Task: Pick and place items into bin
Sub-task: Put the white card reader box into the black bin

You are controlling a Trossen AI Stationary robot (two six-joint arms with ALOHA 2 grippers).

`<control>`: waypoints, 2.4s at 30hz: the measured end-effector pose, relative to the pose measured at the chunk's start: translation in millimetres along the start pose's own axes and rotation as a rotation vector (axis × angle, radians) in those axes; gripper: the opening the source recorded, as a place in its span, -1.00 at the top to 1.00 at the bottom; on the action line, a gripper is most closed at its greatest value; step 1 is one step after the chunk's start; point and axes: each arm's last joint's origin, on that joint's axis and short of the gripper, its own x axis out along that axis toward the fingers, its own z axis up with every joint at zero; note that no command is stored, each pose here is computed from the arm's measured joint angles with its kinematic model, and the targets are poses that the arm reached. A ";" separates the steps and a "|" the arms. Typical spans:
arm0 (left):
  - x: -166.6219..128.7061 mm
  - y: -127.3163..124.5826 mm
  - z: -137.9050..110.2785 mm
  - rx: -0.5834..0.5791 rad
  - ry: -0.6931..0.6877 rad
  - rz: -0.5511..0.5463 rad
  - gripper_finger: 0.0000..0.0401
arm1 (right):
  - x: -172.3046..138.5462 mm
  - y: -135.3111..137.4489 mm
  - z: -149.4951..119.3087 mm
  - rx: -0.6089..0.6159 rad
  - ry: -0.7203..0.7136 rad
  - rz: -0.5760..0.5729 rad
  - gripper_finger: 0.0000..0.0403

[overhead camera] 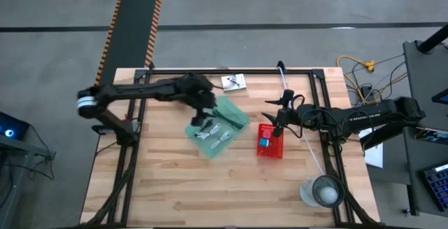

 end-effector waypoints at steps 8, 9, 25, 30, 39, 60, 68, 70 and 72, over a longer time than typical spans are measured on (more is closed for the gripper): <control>-49.4 -27.7 -45.6 -0.139 -0.302 0.114 -0.01 | 0.0 0.0 0.0 0.021 0.000 0.000 -0.09; -53.3 -34.6 -52.7 -0.154 -0.339 0.123 -0.01 | 0.0 0.0 0.0 0.022 0.000 0.000 -0.09; -72.7 -113.7 -107.5 -0.178 -0.673 0.338 0.77 | 0.1 -2.4 5.1 0.071 -0.050 -0.020 -0.09; -65.2 -124.7 -127.8 -0.152 -0.789 0.364 0.96 | 0.3 -2.7 6.1 0.046 -0.060 -0.025 -0.09; -57.3 -132.5 -156.0 -0.114 -0.856 0.400 0.99 | 1.3 -16.3 20.0 0.033 -0.121 -0.089 -0.09; -60.1 -132.3 -154.7 -0.250 -0.920 0.338 0.99 | 95.6 -136.0 67.9 -0.019 0.212 0.001 -0.09; -56.9 -132.2 -154.4 -0.205 -0.884 0.355 0.99 | 158.9 -150.7 39.8 0.003 0.330 0.280 -0.09; -57.2 -132.1 -154.1 -0.205 -0.887 0.355 0.99 | 173.3 -150.6 27.6 0.009 0.378 0.303 -0.09; -58.1 -132.0 -153.6 -0.206 -0.897 0.357 0.99 | 185.7 -149.2 15.7 -0.001 0.421 0.329 -0.09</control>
